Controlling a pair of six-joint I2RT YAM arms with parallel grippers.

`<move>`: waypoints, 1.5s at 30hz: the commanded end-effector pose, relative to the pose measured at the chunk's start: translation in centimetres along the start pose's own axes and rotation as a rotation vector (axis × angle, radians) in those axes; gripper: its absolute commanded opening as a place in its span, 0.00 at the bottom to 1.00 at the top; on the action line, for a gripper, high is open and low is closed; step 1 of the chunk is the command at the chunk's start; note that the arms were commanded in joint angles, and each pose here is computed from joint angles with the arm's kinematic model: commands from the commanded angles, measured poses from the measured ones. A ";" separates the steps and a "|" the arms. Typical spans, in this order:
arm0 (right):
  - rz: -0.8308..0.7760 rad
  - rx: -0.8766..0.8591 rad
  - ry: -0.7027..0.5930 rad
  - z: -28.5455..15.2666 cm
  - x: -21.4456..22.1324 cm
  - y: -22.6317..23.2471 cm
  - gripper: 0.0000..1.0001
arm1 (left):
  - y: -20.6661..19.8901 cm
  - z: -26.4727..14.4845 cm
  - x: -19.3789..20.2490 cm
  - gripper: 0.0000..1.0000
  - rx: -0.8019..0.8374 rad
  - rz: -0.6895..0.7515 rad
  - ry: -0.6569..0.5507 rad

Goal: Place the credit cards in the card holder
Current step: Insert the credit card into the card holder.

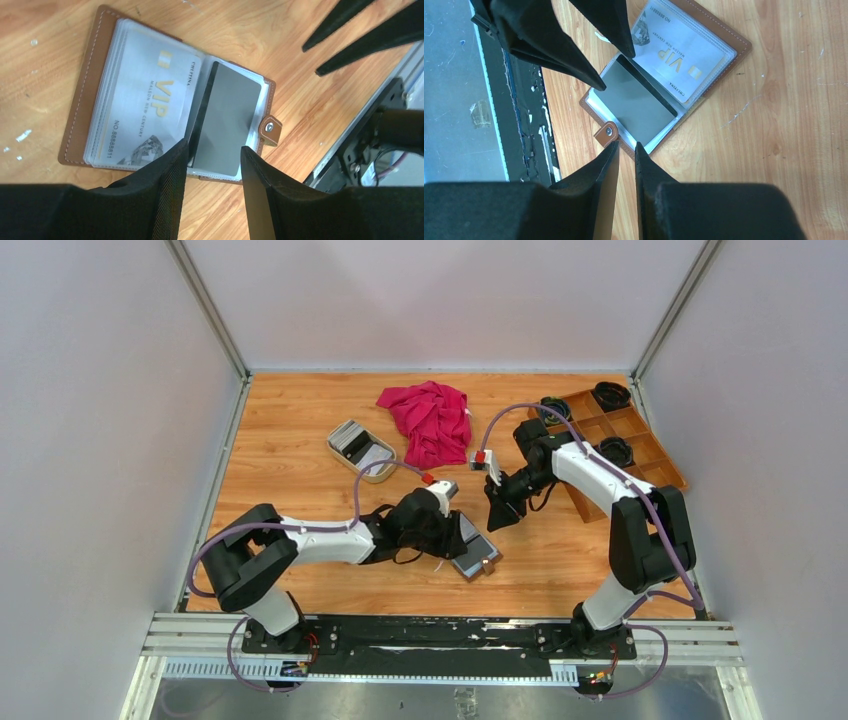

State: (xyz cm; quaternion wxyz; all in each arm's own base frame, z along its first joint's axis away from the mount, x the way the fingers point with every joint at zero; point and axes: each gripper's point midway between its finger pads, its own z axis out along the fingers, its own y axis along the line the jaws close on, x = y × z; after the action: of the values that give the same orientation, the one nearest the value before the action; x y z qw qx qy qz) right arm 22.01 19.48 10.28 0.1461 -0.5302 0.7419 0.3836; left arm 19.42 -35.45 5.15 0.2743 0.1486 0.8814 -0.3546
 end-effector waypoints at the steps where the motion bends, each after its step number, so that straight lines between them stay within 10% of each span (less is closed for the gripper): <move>1: 0.011 -0.033 -0.007 0.1 0.5 0.8 0.22 | -0.9 -0.7 -0.4 0.47 0.043 0.218 0.032; 35: 0.013 -0.031 0.009 0.2 0.8 0.6 0.22 | -3.0 0.4 2.9 0.41 0.176 0.197 0.219; 45: -0.150 0.041 -0.040 -1.9 -0.5 1.8 0.22 | -3.8 -2.1 -2.1 0.44 0.134 0.192 -0.003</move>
State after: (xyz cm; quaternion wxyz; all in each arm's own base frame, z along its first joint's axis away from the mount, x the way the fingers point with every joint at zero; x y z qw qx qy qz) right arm 21.82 19.29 10.58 0.1586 -0.5450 0.7316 0.3775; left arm 16.87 -37.11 5.42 0.2194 0.2677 0.8590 -0.3774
